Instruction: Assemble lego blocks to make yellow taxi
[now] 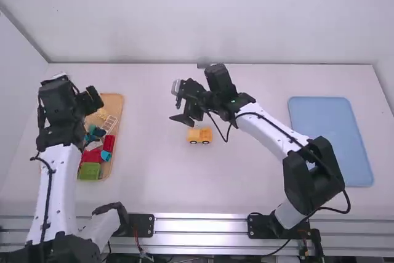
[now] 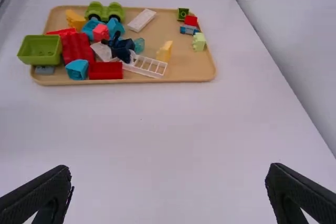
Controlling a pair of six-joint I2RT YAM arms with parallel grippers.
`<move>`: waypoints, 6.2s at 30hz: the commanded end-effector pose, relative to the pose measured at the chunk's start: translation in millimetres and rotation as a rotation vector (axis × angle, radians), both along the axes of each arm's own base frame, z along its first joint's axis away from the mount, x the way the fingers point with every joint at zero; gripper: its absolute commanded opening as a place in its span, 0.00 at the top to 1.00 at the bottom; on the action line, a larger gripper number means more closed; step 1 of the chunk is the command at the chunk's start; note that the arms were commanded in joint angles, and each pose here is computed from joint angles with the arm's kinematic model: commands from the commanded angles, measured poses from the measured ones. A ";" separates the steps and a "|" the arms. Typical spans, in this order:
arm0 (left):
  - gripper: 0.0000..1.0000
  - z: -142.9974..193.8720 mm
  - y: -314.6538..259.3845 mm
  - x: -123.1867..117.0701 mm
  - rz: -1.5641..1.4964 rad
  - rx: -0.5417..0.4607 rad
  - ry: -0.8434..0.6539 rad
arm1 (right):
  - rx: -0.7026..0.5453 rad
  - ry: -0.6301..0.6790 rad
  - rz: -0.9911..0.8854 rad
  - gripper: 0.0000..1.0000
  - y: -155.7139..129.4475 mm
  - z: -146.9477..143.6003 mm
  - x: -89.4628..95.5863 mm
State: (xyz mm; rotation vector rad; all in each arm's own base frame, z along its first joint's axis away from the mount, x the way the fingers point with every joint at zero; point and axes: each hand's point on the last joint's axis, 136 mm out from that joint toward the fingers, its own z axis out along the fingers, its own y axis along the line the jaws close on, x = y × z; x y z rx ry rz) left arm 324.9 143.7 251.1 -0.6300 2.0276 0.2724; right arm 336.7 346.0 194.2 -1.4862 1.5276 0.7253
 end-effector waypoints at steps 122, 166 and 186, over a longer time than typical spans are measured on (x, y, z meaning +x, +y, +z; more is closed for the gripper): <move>0.84 -220.7 82.3 49.5 0.445 -0.296 0.550 | -0.076 -0.033 -0.093 0.01 -9.0 -2.6 15.7; 0.29 -234.7 55.8 122.1 0.017 -0.293 0.480 | -0.080 -0.036 -0.089 0.01 -9.1 -3.2 15.1; 0.74 -223.1 65.4 125.9 0.095 -0.333 0.430 | -0.088 -0.031 -0.104 0.01 -10.8 -4.9 16.7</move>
